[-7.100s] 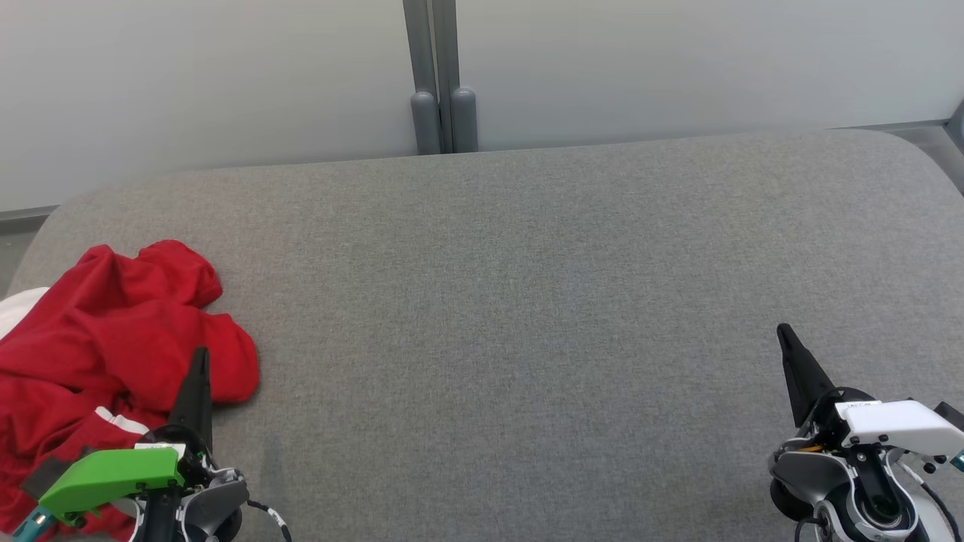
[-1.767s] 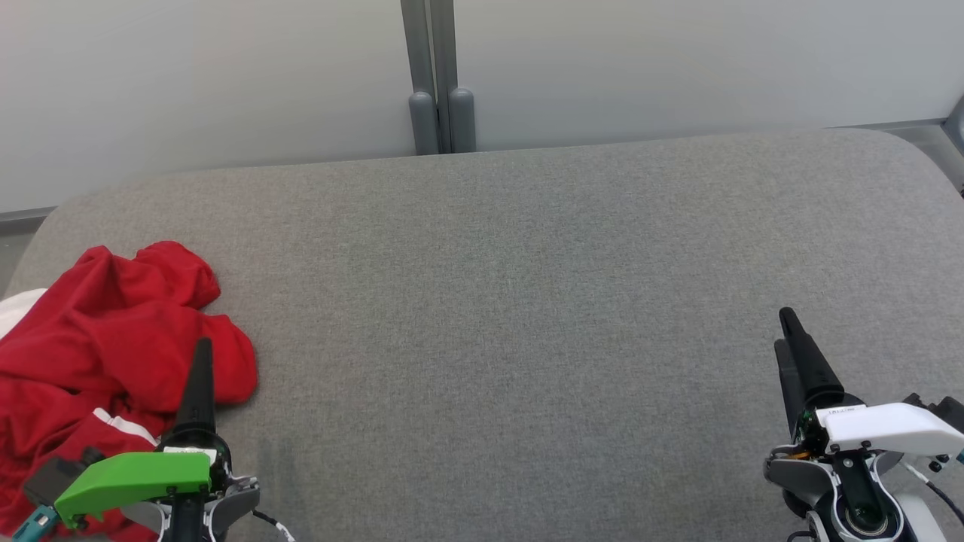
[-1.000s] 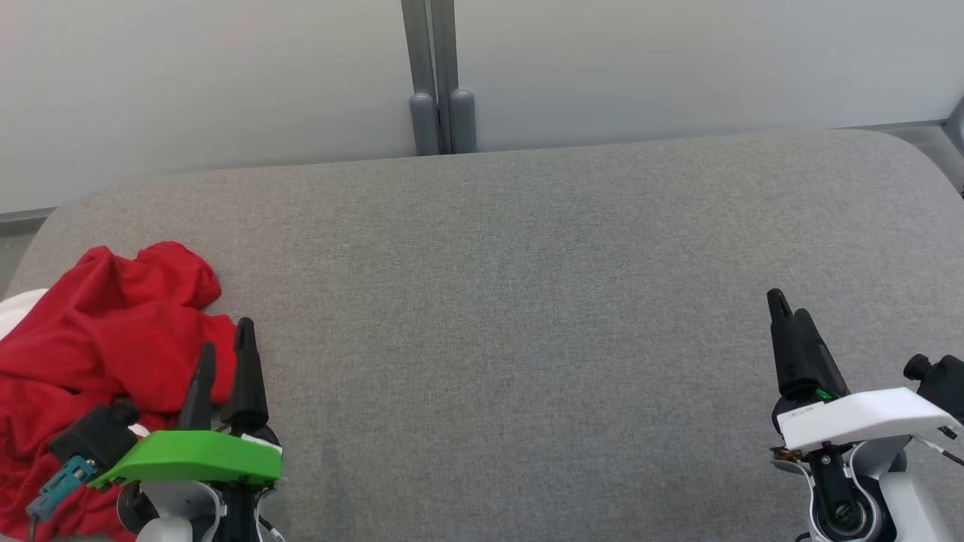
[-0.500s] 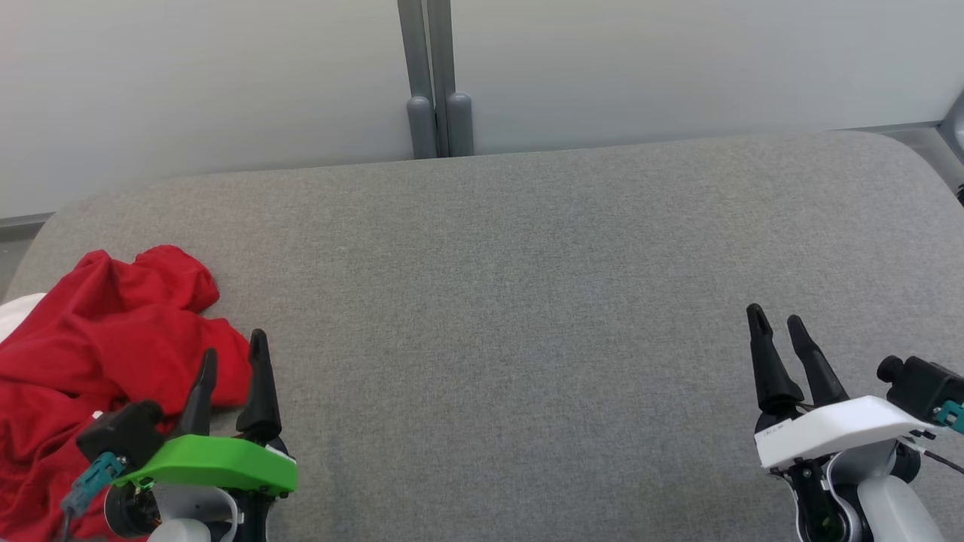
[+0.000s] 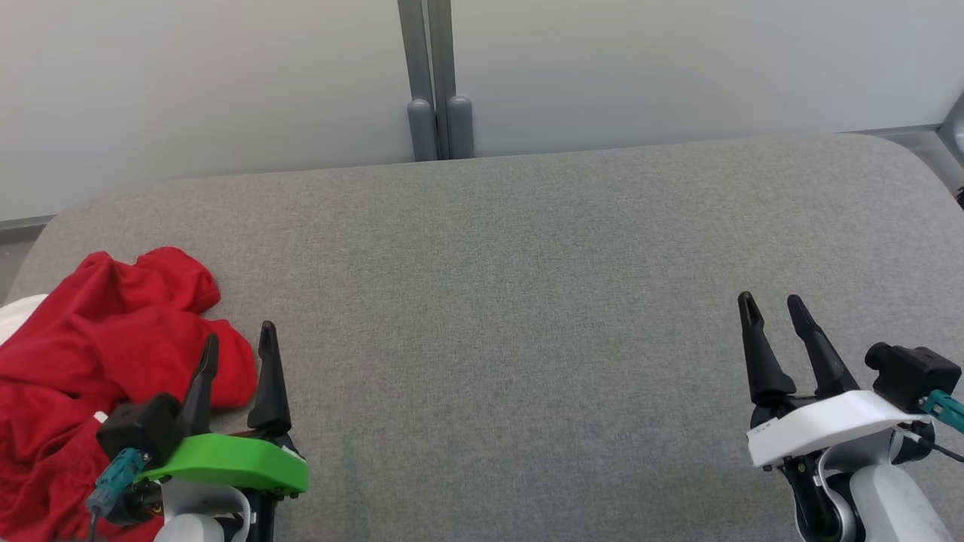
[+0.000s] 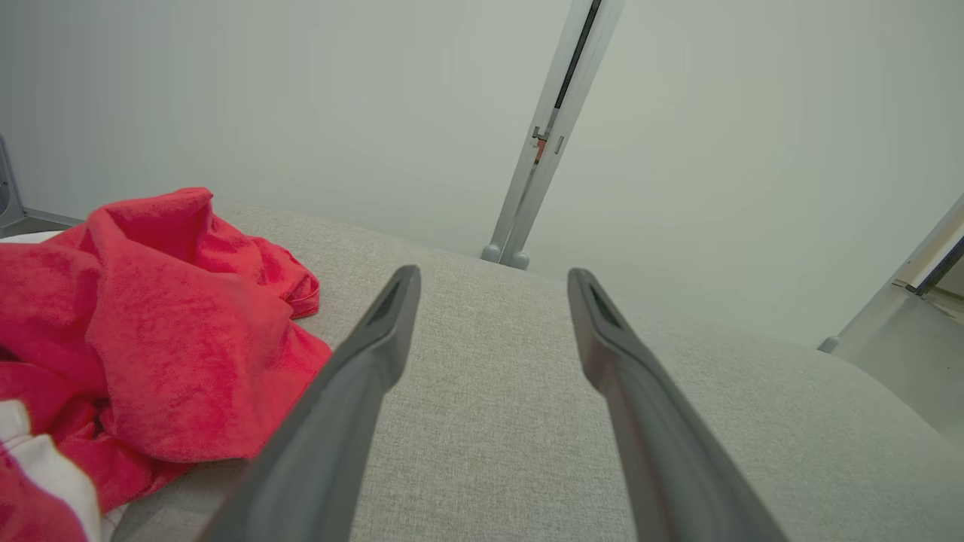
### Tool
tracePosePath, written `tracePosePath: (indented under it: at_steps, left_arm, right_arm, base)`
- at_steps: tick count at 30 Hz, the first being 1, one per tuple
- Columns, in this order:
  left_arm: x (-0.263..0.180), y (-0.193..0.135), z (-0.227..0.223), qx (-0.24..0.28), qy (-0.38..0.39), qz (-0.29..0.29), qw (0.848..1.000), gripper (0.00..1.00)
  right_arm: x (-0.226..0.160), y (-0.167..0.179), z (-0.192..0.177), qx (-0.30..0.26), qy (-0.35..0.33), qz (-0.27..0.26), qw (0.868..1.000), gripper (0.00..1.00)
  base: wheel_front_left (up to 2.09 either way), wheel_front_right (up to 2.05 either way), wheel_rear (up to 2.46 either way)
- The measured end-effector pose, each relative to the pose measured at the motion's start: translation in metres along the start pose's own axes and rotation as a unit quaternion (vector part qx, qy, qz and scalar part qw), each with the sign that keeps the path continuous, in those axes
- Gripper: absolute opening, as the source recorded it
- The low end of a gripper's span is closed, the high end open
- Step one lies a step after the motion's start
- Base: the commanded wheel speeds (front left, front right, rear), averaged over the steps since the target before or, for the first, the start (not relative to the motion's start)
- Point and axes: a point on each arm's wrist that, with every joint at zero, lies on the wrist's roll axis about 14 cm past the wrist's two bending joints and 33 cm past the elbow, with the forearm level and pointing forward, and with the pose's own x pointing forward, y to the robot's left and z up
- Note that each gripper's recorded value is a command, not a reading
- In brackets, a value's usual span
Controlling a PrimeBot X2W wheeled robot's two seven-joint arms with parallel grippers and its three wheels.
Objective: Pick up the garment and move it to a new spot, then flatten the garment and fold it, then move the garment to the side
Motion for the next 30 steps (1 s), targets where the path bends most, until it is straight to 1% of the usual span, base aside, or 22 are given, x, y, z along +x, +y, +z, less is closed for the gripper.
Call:
tracePosePath:
  at_steps: [17, 30]
  left_arm:
    - [0.000, -0.007, 0.003, 0.074, -0.016, -0.021, 0.997, 1.00]
    - [0.000, -0.012, 0.005, 0.119, -0.027, -0.032, 0.992, 1.00]
  right_arm:
    - [0.002, 0.012, 0.005, -0.080, -0.012, 0.031, 0.996, 1.00]
    - [0.001, 0.014, 0.006, -0.126, -0.016, 0.043, 0.991, 1.00]
  base:
    - [0.00, 0.00, 0.00]
    - [0.00, 0.00, 0.00]
